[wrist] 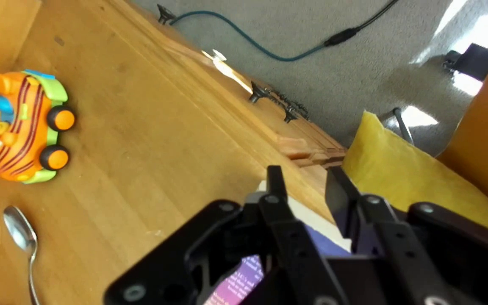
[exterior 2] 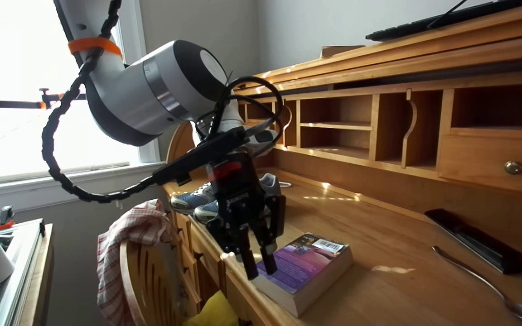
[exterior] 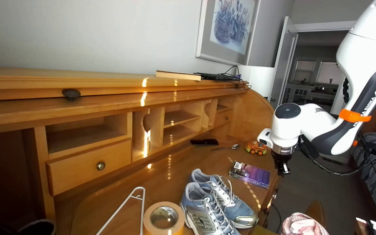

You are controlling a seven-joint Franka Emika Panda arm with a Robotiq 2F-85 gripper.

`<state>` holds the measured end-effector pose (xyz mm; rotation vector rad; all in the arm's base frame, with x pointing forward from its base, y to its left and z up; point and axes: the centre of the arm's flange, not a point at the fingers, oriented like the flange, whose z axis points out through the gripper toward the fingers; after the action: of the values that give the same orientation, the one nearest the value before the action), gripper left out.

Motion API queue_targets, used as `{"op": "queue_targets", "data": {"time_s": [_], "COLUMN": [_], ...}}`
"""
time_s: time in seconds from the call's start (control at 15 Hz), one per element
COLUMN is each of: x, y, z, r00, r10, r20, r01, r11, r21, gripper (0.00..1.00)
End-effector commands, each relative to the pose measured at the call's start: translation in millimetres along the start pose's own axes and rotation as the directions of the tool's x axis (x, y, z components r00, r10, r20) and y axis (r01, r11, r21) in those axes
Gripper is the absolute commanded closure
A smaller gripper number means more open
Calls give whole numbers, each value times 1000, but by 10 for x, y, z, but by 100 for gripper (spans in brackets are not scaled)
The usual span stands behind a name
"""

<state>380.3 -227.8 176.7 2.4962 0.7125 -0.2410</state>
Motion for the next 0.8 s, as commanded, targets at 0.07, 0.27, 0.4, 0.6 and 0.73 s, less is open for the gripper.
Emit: {"op": "queue_targets", "data": {"time_s": [0.07,0.27,0.4,0.6,0.73], "x": [-122,-32,48,147,180], "y": [-26,12,61,144,176], "z": [47,4,58,214,311], "r00": [999,998,997,991,987], "r10": [-6,46,57,100,117], "r20": [34,-33,-59,-94,-111], "r01": [6,-45,-56,-97,-111], "r11": [1000,999,998,994,992], "r21": [-1,10,24,44,64], "gripper": [81,46,33,33,57]}}
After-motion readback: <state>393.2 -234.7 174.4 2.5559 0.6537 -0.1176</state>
